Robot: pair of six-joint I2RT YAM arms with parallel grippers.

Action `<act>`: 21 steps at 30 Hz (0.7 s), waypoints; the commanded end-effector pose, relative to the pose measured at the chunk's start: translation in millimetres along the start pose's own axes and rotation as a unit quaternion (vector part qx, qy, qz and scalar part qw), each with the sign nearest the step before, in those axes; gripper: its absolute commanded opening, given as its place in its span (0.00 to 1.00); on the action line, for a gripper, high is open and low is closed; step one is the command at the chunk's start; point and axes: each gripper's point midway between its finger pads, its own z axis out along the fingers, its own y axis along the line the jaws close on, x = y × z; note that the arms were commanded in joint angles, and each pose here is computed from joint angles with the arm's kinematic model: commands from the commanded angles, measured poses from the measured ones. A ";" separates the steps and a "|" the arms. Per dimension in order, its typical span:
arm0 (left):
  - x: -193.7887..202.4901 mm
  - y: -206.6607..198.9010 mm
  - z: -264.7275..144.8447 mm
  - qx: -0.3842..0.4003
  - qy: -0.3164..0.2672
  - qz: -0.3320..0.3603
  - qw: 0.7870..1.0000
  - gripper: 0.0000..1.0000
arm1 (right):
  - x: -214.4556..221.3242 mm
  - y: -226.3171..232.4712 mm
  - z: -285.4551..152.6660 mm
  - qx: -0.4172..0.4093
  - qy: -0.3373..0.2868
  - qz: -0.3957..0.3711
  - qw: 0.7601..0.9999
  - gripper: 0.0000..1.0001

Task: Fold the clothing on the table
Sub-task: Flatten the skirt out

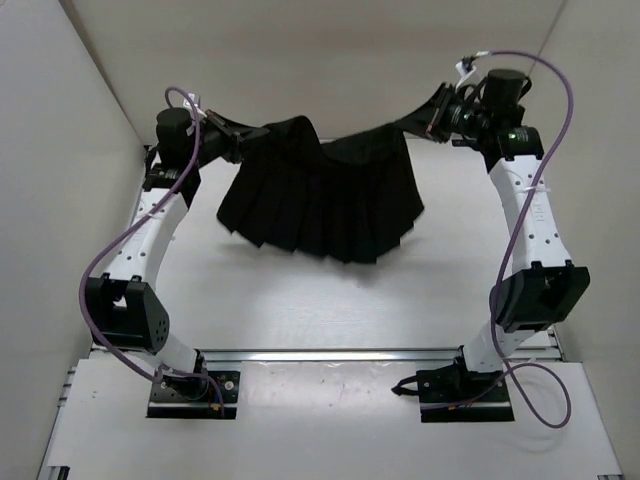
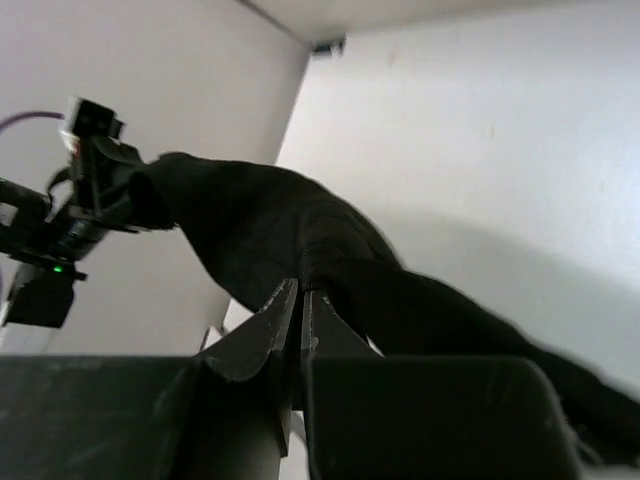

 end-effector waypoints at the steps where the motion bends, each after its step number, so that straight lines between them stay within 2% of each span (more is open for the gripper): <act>1: -1.6 -86.1 -28.6 0.103 0.008 0.052 0.993 0.00 | -43.3 71.2 -49.3 -0.039 -0.064 -0.056 0.996 0.00; 3: 2.2 -72.8 -31.5 0.094 0.005 0.045 0.995 0.00 | -30.1 52.0 -44.0 -0.029 -0.052 -0.046 0.997 0.00; 4: 8.8 -52.9 -32.6 0.082 0.012 0.029 0.996 0.00 | -13.3 32.2 -40.0 -0.018 -0.035 -0.025 0.999 0.00; 6: 24.7 9.5 -35.3 0.042 0.026 -0.006 0.999 0.00 | 15.4 -1.9 -37.9 -0.002 -0.013 0.010 1.000 0.00; 7: 34.2 18.4 -41.3 0.043 0.029 -0.005 0.999 0.00 | 36.6 -24.9 -36.6 0.016 -0.002 0.025 1.000 0.00; 9: 64.5 84.6 -51.9 -0.007 0.045 -0.034 0.998 0.00 | 69.3 -57.8 -35.1 0.048 0.016 0.040 0.998 0.00; 11: 85.3 136.0 -61.6 -0.055 0.052 -0.045 0.996 0.01 | 120.3 -95.4 -34.8 0.080 0.050 0.069 0.993 0.00; 12: 97.9 170.0 -65.9 -0.089 0.057 -0.054 0.993 0.08 | 132.5 -106.7 -33.5 0.093 0.057 0.069 0.992 0.00; 13: 107.9 186.4 -69.4 -0.105 0.067 -0.049 0.991 0.24 | 155.5 -121.5 -34.3 0.108 0.075 0.080 0.988 0.00; 14: 119.1 216.5 -76.6 -0.139 0.078 -0.063 0.985 0.28 | 179.3 -134.2 -38.0 0.124 0.094 0.086 0.984 0.09; 15: 129.4 228.0 -81.1 -0.150 0.095 -0.055 0.983 0.34 | 197.3 -141.3 -36.8 0.143 0.111 0.085 0.980 0.29; 16: 141.2 248.1 -88.3 -0.175 0.111 -0.052 0.977 0.40 | 225.6 -145.6 -40.4 0.155 0.141 0.088 0.974 0.38; 17: 152.3 267.4 -99.0 -0.207 0.125 -0.059 0.969 0.43 | 242.7 -155.2 -45.5 0.180 0.148 0.086 0.969 0.58; 18: 157.0 276.7 -103.4 -0.225 0.131 -0.032 0.965 0.48 | 256.3 -161.5 -46.0 0.199 0.158 0.080 0.964 0.69; 19: 167.0 296.4 -119.5 -0.280 0.143 -0.008 0.949 0.54 | 284.3 -168.5 -55.2 0.216 0.172 0.080 0.958 0.74; 21: 174.5 303.7 -126.4 -0.294 0.150 0.008 0.944 0.55 | 296.2 -170.9 -57.2 0.224 0.179 0.079 0.955 0.74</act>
